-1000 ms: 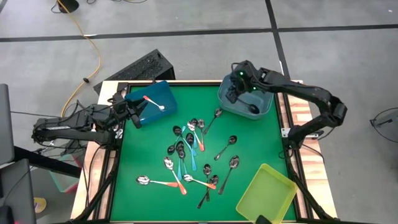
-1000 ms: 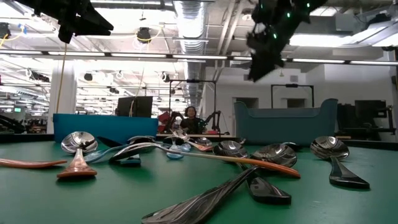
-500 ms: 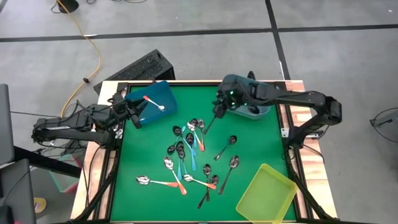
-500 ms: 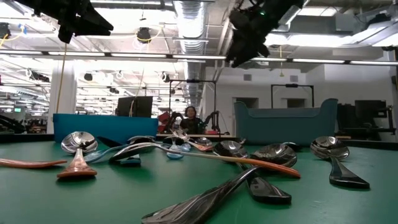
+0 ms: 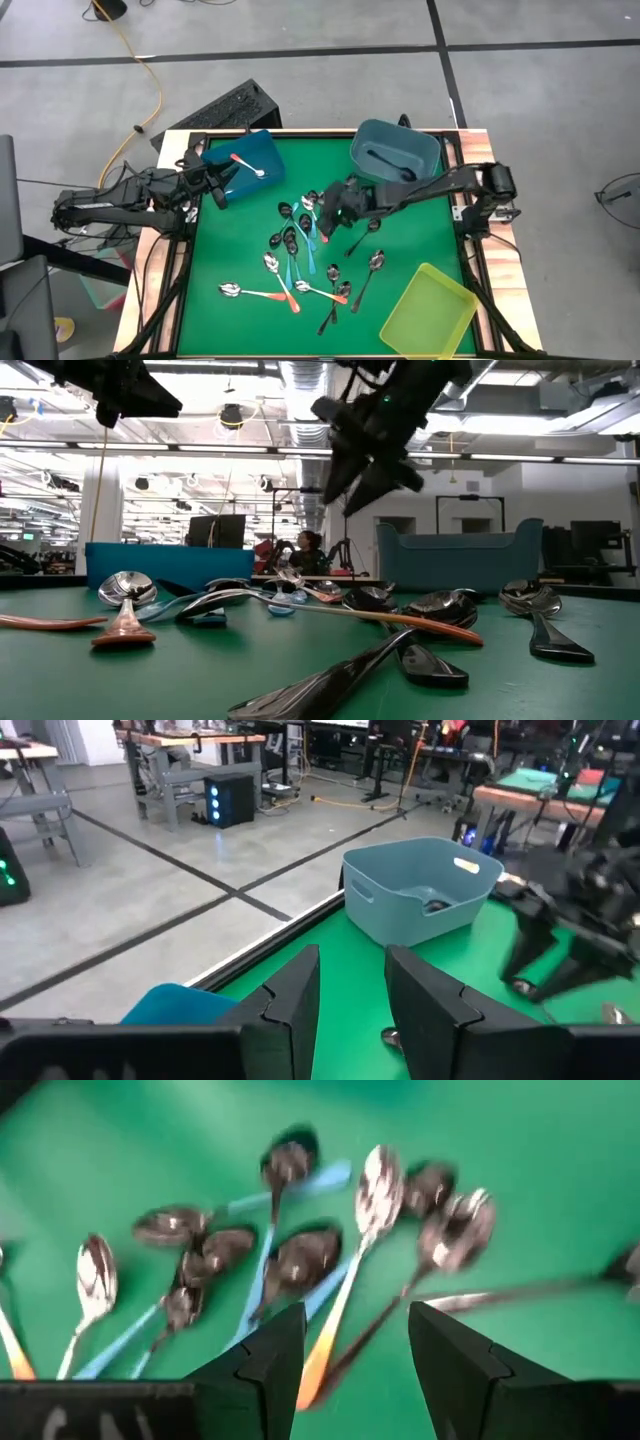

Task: Sort silverware by color (type)
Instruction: Put the blue spoon into the yellow bin

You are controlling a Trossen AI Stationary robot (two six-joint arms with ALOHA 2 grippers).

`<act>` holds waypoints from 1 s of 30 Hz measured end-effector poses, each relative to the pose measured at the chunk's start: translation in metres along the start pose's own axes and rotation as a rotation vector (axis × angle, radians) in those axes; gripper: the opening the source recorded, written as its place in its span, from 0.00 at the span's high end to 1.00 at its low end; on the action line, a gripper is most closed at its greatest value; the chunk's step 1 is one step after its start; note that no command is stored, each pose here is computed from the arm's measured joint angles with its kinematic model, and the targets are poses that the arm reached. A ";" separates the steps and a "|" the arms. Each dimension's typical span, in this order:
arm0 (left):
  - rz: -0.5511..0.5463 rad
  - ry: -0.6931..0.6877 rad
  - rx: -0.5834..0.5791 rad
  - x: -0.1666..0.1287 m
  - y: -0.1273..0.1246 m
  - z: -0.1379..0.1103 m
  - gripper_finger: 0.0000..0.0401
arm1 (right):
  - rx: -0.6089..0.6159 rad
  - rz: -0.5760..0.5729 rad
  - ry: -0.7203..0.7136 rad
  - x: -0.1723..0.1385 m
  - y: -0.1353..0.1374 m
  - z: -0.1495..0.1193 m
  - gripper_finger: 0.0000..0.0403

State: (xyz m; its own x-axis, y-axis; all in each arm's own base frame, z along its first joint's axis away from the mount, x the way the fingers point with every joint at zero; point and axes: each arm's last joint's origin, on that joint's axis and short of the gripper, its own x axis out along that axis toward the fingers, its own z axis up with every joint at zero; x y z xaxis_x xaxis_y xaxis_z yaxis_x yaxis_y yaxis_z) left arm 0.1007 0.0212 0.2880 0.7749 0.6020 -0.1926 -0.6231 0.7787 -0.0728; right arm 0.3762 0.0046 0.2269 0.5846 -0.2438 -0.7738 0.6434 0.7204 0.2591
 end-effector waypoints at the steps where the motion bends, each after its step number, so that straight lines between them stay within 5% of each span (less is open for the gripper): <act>1: -0.005 0.003 0.009 0.000 0.000 0.000 0.75 | 0.021 0.011 0.002 0.004 0.007 -0.003 0.52; 14: -0.049 0.044 0.116 0.002 -0.002 -0.004 0.75 | 0.000 -0.048 0.073 0.055 0.069 -0.030 0.52; 30: -0.100 0.081 0.057 0.006 -0.006 -0.006 0.75 | 0.002 -0.196 0.176 0.102 0.105 -0.066 0.53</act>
State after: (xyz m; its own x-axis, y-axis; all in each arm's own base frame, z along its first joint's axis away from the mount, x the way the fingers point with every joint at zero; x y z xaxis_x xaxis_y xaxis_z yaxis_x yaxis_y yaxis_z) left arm 0.1085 0.0187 0.2815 0.8202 0.5069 -0.2653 -0.5347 0.8440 -0.0405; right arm 0.4708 0.0979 0.1375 0.3538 -0.2611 -0.8981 0.7369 0.6691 0.0957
